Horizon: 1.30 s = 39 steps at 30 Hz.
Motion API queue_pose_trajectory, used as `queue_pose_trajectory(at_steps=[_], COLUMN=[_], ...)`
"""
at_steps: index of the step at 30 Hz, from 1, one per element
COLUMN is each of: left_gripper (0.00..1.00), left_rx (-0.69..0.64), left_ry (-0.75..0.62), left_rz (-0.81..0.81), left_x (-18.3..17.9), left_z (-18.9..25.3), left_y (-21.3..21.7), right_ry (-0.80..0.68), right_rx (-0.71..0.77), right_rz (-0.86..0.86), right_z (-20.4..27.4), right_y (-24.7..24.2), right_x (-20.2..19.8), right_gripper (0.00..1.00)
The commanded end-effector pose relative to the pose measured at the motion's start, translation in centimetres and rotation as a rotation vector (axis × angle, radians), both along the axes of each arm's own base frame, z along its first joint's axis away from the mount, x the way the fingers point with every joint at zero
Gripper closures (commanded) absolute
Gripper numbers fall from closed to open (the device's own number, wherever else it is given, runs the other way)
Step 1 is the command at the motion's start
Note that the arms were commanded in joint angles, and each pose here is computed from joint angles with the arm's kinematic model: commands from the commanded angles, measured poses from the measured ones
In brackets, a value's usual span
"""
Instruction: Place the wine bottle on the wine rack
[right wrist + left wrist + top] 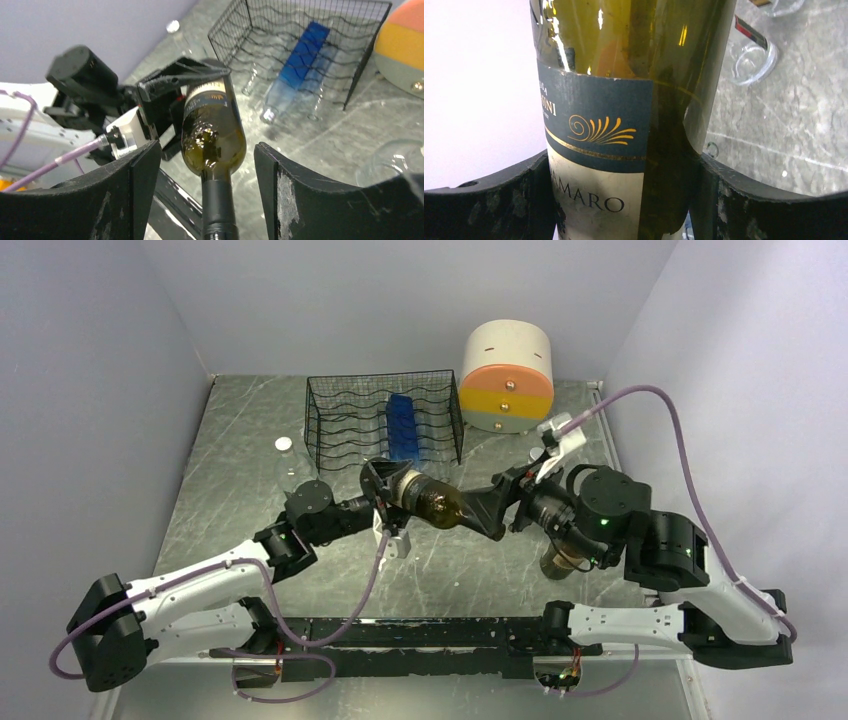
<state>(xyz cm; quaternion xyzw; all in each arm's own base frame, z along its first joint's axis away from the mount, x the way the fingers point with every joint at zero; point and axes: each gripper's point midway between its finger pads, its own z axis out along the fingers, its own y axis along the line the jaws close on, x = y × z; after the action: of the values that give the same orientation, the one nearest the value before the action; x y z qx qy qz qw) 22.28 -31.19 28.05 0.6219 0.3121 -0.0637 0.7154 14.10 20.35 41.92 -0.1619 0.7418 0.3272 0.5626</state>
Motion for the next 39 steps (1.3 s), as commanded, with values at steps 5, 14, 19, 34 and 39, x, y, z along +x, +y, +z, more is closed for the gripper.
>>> queue_pose_trajectory(at_steps=[5, 14, 19, 34, 39], left_gripper=[0.93, 0.93, 0.93, 0.91, 0.83], left_rx=[0.024, 0.067, 0.027, -0.021, -0.037], left_ry=[-0.290, -0.376, -0.434, -0.393, -0.378], left_rz=[0.020, 0.006, -0.025, -0.071, -0.092], left_x=[0.3, -0.3, -1.1, -2.1, -2.6], left_z=[4.5, 5.1, 6.7, 9.8, 10.1], left_y=[0.5, 0.8, 0.7, 0.6, 0.6], right_ry=[0.184, 0.260, 0.254, 0.212, 0.214], right_rx=[-0.245, -0.380, -0.449, -0.476, -0.473], right_rz=[0.041, 0.101, 0.113, 0.018, 0.038], right_z=[-7.2, -12.5, -14.1, -15.0, -15.4], right_y=[-2.0, -0.7, 0.8, 1.8, 2.2], right_x=[-2.2, -3.1, -2.5, -0.3, -0.5], right_gripper=[0.28, 0.27, 0.28, 0.52, 0.73])
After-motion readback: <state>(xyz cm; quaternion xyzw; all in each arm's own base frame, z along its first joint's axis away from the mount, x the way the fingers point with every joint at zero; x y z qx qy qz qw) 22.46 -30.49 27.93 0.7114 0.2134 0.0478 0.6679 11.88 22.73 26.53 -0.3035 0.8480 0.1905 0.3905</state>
